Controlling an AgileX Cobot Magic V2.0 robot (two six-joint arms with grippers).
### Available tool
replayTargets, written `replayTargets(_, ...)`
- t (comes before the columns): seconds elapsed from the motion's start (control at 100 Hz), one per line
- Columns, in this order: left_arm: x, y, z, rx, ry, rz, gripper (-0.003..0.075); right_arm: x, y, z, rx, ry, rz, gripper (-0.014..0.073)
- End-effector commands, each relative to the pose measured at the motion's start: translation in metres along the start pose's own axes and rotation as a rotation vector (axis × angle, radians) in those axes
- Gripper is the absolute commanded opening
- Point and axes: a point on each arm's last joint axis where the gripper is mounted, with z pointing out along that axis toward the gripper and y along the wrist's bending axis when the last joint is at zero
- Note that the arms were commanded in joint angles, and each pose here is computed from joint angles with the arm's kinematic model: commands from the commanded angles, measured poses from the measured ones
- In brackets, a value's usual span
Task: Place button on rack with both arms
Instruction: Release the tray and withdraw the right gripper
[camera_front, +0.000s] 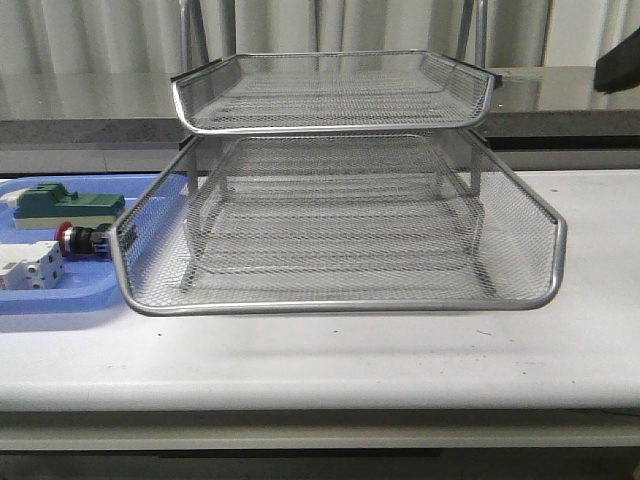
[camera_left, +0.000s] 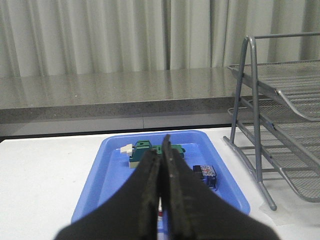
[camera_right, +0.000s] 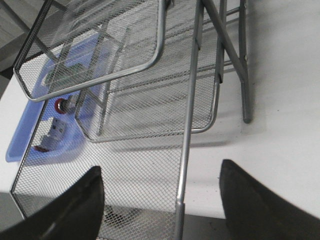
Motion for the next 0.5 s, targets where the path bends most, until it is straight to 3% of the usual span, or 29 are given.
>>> replayTargets(0.0, 0.006, 0.0, -0.002, 0.001, -0.058, -0.01, -0.002, -0.02, 0.007, -0.016, 0.017, 0.018, -0.059, 0.0501)
replayTargets(0.24, 0.006, 0.0, -0.002, 0.001, -0.058, -0.01, -0.002, -0.049, 0.007, -0.049, 0.239, 0.187, -0.246, 0.0481)
replayTargets(0.49, 0.006, 0.0, -0.002, 0.001, -0.058, -0.01, -0.002, -0.045, 0.01, -0.083, 0.408, 0.164, -0.3, 0.039)
